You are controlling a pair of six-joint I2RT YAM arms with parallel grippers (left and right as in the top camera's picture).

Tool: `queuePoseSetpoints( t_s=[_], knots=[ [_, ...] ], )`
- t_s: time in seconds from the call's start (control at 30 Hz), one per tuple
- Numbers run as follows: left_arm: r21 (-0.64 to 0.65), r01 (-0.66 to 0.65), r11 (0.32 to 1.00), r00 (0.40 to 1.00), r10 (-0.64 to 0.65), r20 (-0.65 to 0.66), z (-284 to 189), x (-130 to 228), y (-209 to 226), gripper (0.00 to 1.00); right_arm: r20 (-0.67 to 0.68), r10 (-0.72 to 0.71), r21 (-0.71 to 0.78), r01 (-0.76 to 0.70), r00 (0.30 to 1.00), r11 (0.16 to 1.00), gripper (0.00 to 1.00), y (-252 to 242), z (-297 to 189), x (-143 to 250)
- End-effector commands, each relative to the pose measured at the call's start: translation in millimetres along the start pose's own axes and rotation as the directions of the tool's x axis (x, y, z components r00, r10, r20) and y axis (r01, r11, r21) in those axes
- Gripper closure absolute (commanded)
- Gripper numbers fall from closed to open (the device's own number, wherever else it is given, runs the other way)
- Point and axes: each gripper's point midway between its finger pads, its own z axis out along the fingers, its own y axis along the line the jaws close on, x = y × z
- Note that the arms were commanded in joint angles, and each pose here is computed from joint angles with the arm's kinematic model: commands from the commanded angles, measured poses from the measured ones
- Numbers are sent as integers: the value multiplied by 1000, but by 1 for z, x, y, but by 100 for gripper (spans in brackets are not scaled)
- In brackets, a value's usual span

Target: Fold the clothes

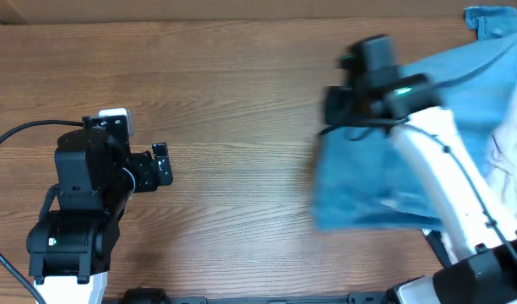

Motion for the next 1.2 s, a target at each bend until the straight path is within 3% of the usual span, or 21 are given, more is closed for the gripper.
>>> queuePoseSetpoints(
  t_s=[0.0, 0.03, 0.07, 0.17, 0.23, 0.4, 0.43, 0.57, 0.77, 1.0, 1.17],
  knots=[
    [-20, 11, 1000, 999, -10, 32, -3, -11, 4, 3, 25, -58, -132, 61, 998, 989, 90, 67, 15, 1],
    [-21, 11, 1000, 999, -10, 31, -2, -12, 4, 2, 35, -83, -151, 87, 996, 985, 87, 80, 23, 2],
    [-20, 11, 1000, 1000, -10, 30, -1, -12, 4, 0, 41, -101, -159, 106, 994, 982, 77, 88, 30, 2],
    [-17, 11, 1000, 1000, -10, 17, 5, -12, 3, 0, 68, -148, -112, 155, 987, 982, 27, 92, 46, 0],
    [-8, 11, 1000, 1000, -11, 3, 8, -10, 2, 0, 83, -145, -46, 149, 986, 988, 16, 80, 44, -3],
    [86, 13, 996, 999, -10, -33, 14, -6, -14, 0, 160, -57, 127, 36, 986, 991, 11, 26, -8, -25],
    [122, 14, 992, 999, -9, -36, 14, -6, -21, 0, 180, -37, 145, 11, 983, 989, 0, 14, -22, -28],
    [285, 30, 958, 995, -2, -100, 22, 1, -50, 0, 242, 55, 179, -101, 969, 979, 0, -33, -75, -33],
    [331, 105, 938, 945, 10, -327, 53, 40, -83, 0, 294, 186, 174, -244, 937, 954, 0, -85, -128, -24],
    [268, 272, 924, 751, -30, -660, 89, 111, -130, 0, 274, 269, 239, -337, 923, 911, 0, -123, -141, -7],
    [170, 297, 940, 610, -50, -790, 111, 158, -154, 0, 276, 292, 252, -362, 916, 897, 0, -133, -143, -5]
  ],
)
